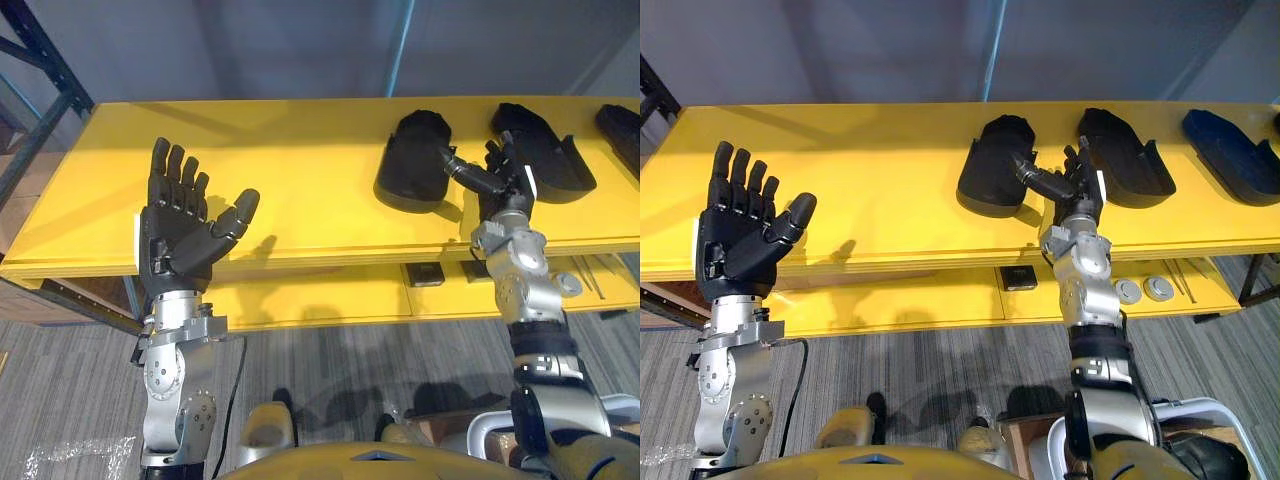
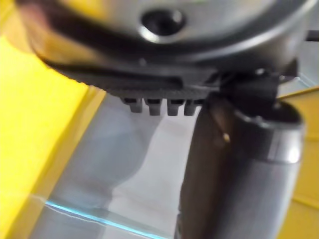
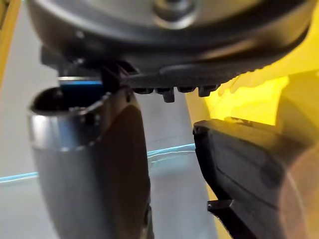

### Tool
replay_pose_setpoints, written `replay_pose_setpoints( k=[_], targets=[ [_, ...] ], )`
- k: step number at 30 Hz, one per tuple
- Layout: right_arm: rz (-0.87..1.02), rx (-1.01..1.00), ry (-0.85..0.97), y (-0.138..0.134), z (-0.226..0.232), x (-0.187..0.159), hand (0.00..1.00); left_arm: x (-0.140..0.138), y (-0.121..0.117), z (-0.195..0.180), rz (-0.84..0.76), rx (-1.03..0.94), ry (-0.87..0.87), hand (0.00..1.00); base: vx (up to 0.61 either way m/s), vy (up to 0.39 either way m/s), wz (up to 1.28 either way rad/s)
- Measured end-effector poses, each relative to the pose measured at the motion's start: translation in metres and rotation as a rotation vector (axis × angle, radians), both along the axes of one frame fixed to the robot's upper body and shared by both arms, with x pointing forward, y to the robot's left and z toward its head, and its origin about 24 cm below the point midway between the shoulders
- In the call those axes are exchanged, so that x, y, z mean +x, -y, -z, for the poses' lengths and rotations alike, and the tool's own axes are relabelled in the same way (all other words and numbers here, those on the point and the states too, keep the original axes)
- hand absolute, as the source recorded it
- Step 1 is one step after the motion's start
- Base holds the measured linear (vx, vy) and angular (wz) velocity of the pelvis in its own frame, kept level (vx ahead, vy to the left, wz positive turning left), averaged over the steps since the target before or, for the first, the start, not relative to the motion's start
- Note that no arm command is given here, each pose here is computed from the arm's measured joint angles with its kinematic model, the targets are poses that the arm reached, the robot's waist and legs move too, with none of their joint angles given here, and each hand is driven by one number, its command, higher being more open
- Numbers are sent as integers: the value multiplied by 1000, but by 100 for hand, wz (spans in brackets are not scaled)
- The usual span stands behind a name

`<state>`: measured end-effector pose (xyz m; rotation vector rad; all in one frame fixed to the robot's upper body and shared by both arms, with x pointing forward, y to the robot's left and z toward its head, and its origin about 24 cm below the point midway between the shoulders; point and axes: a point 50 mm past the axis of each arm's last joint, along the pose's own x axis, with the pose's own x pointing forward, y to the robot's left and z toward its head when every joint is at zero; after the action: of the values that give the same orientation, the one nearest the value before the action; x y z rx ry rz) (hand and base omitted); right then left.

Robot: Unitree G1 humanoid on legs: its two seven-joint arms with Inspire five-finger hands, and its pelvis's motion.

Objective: Walk over and take three plastic housings, then place them on the shelf

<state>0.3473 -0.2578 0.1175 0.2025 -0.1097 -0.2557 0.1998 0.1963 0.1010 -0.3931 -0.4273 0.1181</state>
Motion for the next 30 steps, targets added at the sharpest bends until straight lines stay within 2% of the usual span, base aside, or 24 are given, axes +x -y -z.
replay_pose_setpoints(
  k=[4, 8, 18, 22, 30],
  targets=[
    [-15, 34, 7, 10, -14, 13, 100, 3, -7, 19, 38, -71, -77, 100, -70, -26, 15],
    [-18, 44, 7, 18, -25, 21, 100, 1, 1, 29, 108, -68, -109, 100, -66, -33, 14],
    [63, 86, -87, 25, -36, 37, 100, 1, 36, 25, 407, -56, -34, 100, -30, -8, -1],
    [42, 88, -36, 20, -60, 46, 100, 5, 45, 13, 451, -58, 22, 100, -17, 2, -11],
    [-31, -1, 65, 22, -111, 53, 100, 10, 47, 6, 493, -62, 54, 100, -22, 0, -1]
  ],
)
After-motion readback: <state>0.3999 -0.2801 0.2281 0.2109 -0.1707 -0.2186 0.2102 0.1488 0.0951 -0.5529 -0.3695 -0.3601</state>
